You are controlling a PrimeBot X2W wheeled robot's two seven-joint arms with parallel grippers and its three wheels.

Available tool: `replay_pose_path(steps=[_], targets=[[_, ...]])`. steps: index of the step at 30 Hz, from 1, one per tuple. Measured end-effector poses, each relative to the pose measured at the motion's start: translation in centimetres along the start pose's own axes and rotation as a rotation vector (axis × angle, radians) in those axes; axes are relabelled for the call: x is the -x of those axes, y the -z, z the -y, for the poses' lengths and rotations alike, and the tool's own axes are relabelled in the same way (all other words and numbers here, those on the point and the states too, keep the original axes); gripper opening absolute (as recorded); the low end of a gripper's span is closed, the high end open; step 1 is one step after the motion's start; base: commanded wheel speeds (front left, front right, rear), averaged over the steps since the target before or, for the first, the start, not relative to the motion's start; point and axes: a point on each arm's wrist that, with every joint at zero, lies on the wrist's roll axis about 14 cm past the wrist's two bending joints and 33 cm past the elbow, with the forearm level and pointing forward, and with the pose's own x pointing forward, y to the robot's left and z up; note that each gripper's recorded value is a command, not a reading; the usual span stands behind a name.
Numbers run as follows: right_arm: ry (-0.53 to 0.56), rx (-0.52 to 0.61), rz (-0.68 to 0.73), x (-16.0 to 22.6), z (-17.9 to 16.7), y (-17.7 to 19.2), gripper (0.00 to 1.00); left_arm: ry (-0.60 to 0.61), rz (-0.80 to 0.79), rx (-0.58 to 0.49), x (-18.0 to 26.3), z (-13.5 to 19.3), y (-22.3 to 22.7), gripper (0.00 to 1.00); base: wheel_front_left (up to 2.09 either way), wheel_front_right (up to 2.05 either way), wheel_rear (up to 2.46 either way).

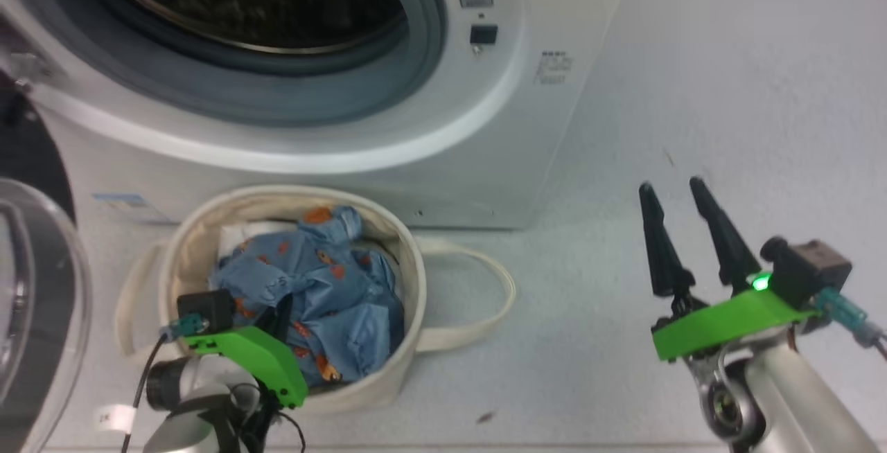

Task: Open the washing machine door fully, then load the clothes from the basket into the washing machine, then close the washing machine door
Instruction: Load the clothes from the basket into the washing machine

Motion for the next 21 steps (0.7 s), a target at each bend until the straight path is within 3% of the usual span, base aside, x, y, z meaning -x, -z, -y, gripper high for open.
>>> replay_pose_path(steps=[12,21], targets=[[-0.062,-0.018,0.056,3.3,-3.7,-2.4,1.00,0.080,0.393,-0.045,6.7,1.9,-10.3,0.00,0.00,0.00,0.00],[-0.063,-0.013,0.118,4.8,-4.3,-4.4,1.00,0.156,0.696,-0.104,12.0,5.0,-18.2,0.00,0.00,0.00,0.00]])
